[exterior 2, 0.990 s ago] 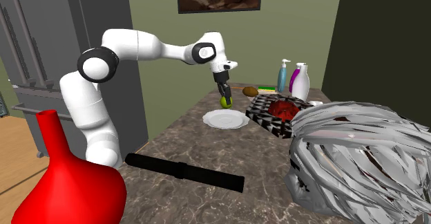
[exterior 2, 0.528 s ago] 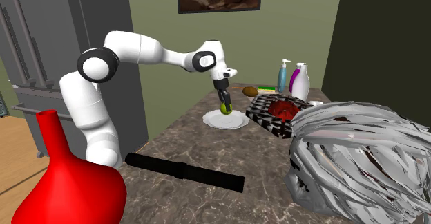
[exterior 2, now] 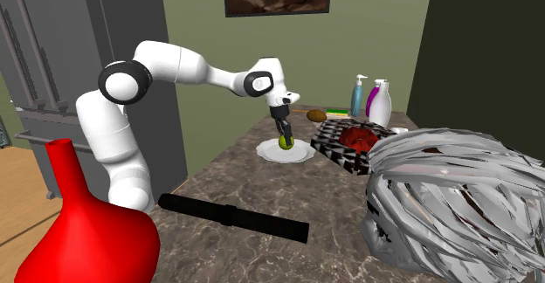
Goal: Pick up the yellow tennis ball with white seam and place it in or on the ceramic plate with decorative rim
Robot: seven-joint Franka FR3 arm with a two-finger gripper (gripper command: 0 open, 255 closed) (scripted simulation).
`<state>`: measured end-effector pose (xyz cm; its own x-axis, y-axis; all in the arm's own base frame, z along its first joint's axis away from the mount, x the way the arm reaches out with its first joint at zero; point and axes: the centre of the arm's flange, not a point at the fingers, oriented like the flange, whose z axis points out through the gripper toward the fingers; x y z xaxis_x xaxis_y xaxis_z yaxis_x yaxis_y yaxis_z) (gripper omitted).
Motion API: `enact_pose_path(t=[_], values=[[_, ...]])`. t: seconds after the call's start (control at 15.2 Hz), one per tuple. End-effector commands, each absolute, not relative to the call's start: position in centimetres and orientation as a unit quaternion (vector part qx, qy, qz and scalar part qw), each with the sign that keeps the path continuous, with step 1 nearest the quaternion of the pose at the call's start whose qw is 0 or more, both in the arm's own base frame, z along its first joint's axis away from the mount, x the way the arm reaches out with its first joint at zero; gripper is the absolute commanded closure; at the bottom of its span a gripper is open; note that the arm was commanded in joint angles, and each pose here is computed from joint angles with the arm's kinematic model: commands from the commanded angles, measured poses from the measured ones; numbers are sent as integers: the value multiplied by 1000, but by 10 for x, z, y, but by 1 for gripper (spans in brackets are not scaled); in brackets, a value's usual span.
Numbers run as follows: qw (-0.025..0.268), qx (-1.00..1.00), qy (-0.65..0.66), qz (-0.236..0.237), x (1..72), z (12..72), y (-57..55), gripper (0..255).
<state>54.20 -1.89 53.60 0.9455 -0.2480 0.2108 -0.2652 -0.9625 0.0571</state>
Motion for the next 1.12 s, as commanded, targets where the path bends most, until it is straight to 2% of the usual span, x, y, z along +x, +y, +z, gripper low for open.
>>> enact_pose_path(t=[0.0,0.13,0.2,0.53,0.79,1.06], values=[[42,985,-130,102,542,536,-19,255],[42,985,-130,102,542,536,-19,255],[42,985,-130,102,542,536,-19,0],[42,985,-130,102,542,536,-19,0],[42,985,-130,102,533,585,-13,0],[42,985,-130,102,533,585,-13,0]])
